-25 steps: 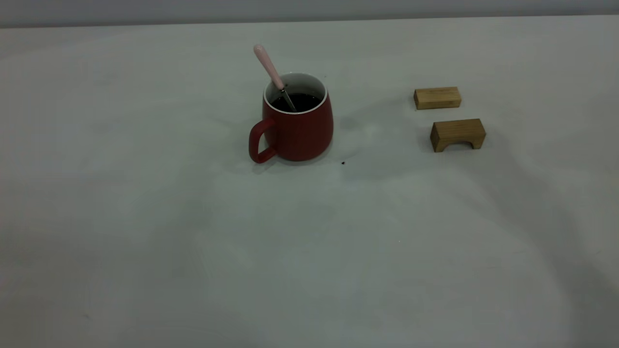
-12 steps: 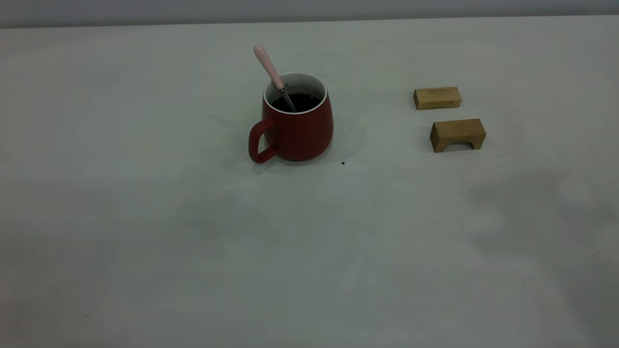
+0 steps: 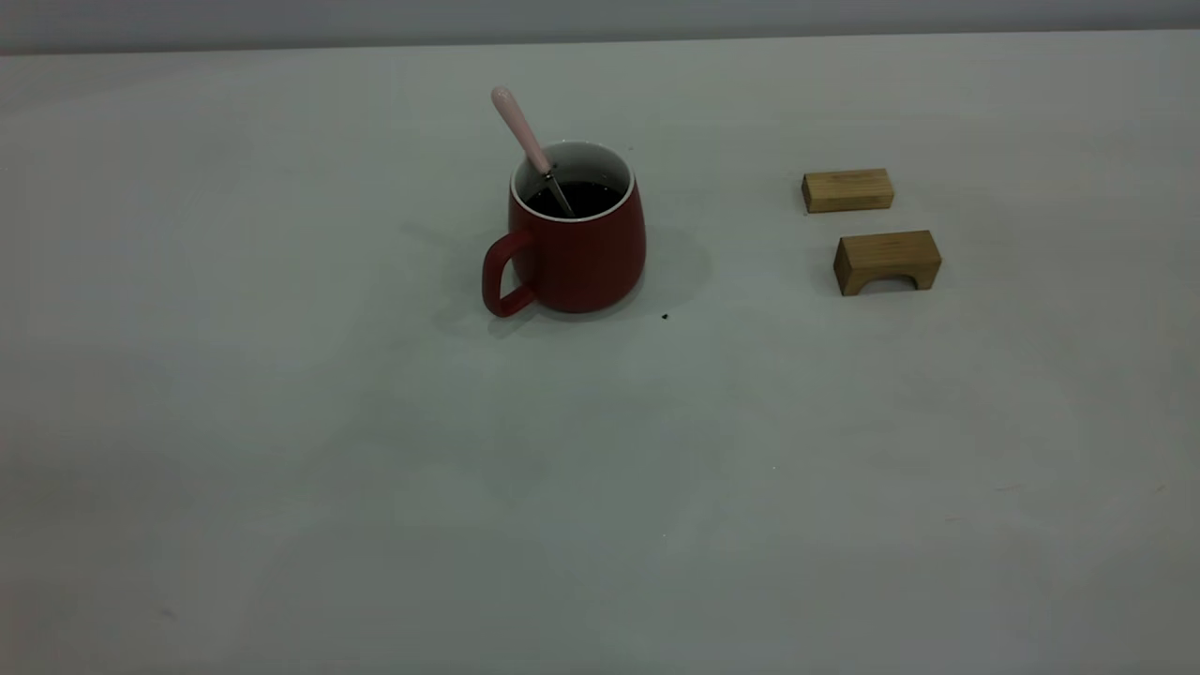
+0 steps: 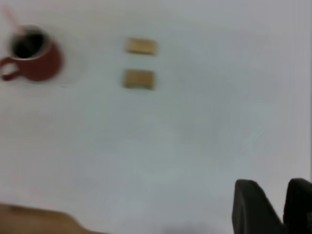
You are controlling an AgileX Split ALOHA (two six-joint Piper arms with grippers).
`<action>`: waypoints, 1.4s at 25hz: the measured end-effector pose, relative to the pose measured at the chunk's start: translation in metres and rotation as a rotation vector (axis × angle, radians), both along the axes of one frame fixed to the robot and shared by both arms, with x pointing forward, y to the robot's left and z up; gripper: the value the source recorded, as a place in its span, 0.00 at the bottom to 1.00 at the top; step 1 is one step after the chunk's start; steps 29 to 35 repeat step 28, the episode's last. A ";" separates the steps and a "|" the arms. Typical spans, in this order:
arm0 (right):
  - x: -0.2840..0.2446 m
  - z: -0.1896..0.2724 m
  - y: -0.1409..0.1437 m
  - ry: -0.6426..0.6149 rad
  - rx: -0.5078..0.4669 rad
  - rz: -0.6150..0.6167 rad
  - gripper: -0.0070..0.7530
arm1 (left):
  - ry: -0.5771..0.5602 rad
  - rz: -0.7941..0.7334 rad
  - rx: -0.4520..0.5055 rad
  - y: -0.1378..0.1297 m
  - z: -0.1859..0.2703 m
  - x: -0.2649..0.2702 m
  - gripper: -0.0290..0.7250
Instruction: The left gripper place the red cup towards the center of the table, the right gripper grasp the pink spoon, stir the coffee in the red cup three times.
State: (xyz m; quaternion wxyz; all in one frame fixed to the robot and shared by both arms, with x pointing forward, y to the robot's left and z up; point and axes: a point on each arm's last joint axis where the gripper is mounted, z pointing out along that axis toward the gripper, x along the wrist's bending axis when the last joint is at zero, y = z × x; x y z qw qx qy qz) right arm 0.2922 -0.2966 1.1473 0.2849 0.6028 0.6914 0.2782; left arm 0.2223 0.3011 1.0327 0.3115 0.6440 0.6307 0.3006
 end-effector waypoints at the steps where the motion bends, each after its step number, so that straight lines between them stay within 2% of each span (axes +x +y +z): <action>1: -0.010 -0.010 -0.004 -0.010 -0.005 -0.039 0.27 | 0.000 0.000 0.000 0.000 0.000 0.000 0.58; 5: -0.050 -0.049 -0.008 -0.094 -0.004 -0.139 0.28 | 0.000 0.000 0.000 0.000 0.000 0.000 0.58; 10: -0.065 -0.089 -0.003 -0.169 0.051 -0.116 0.28 | 0.000 0.000 0.000 0.000 0.000 0.000 0.58; 14: -0.057 -0.109 -0.002 -0.138 0.061 -0.110 0.28 | 0.000 0.000 0.000 0.000 0.000 0.000 0.58; 35: -0.055 -0.109 -0.002 -0.148 0.064 -0.105 0.31 | 0.000 0.000 0.000 0.000 0.000 0.000 0.58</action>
